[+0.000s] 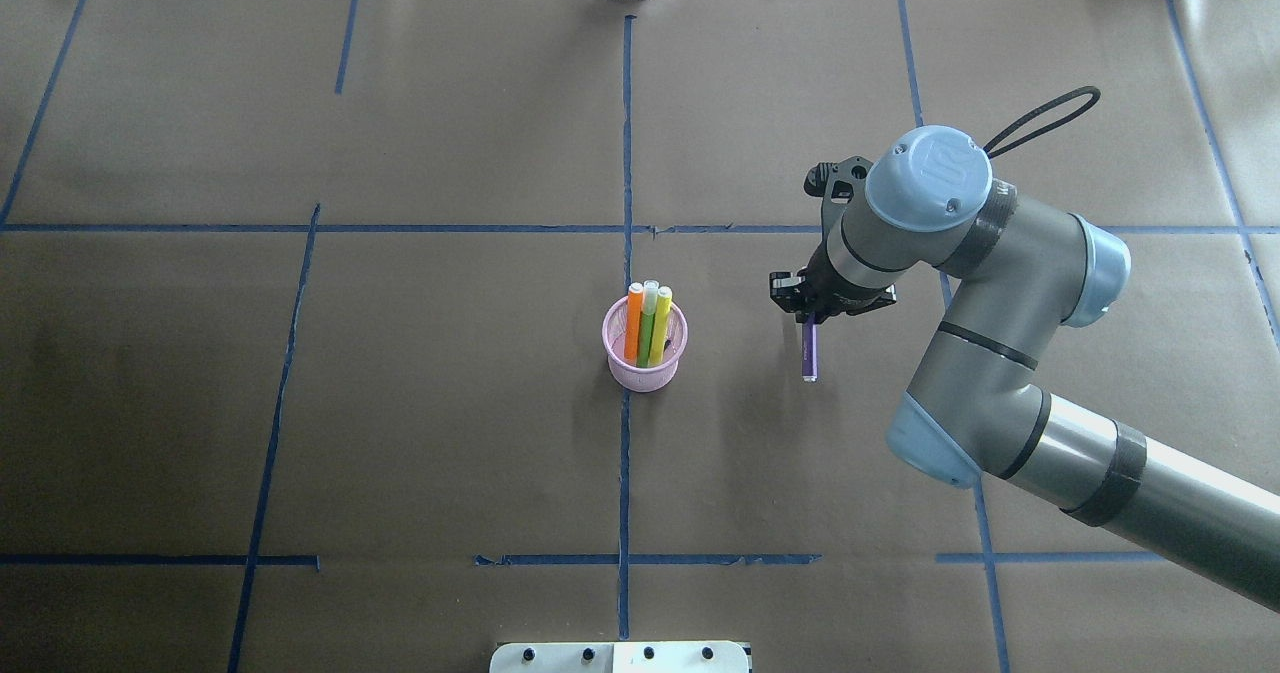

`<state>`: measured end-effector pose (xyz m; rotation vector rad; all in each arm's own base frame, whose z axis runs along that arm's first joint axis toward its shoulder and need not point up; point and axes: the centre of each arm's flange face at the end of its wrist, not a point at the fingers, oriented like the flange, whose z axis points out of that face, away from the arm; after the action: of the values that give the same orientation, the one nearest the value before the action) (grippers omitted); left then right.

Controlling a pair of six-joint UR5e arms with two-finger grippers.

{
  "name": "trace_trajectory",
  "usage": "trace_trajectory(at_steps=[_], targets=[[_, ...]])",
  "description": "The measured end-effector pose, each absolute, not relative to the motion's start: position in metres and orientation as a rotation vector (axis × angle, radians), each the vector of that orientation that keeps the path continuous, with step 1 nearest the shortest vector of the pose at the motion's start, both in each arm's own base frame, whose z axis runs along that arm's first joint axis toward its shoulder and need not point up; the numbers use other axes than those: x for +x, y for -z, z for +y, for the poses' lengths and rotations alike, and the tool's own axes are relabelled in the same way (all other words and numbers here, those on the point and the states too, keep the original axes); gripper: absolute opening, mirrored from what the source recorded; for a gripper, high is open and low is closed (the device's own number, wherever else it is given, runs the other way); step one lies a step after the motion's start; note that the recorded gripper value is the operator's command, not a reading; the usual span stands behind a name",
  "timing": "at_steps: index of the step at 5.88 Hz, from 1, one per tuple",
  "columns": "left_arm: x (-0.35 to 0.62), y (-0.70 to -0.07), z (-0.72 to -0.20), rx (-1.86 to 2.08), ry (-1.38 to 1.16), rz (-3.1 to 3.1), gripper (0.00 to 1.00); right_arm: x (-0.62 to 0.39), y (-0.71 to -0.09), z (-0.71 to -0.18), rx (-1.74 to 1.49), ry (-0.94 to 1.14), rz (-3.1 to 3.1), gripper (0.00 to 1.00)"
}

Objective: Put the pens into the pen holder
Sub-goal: 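Lift the purple marker with the right gripper and carry it over the holder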

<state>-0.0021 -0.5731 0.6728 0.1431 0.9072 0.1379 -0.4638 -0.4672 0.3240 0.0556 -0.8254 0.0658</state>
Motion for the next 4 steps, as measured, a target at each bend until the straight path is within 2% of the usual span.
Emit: trace_trajectory(at_steps=[2, 4], targets=[[-0.026, -0.7, -0.517, 0.134, -0.119, 0.884, 1.0, -0.468, -0.293, -0.475, 0.119, -0.103, -0.837, 0.0], [-0.028, -0.695, -0.501, 0.123, -0.113, 0.858, 1.0, -0.479, -0.24, -0.482, 0.24, -0.138, -0.865, 0.0]])
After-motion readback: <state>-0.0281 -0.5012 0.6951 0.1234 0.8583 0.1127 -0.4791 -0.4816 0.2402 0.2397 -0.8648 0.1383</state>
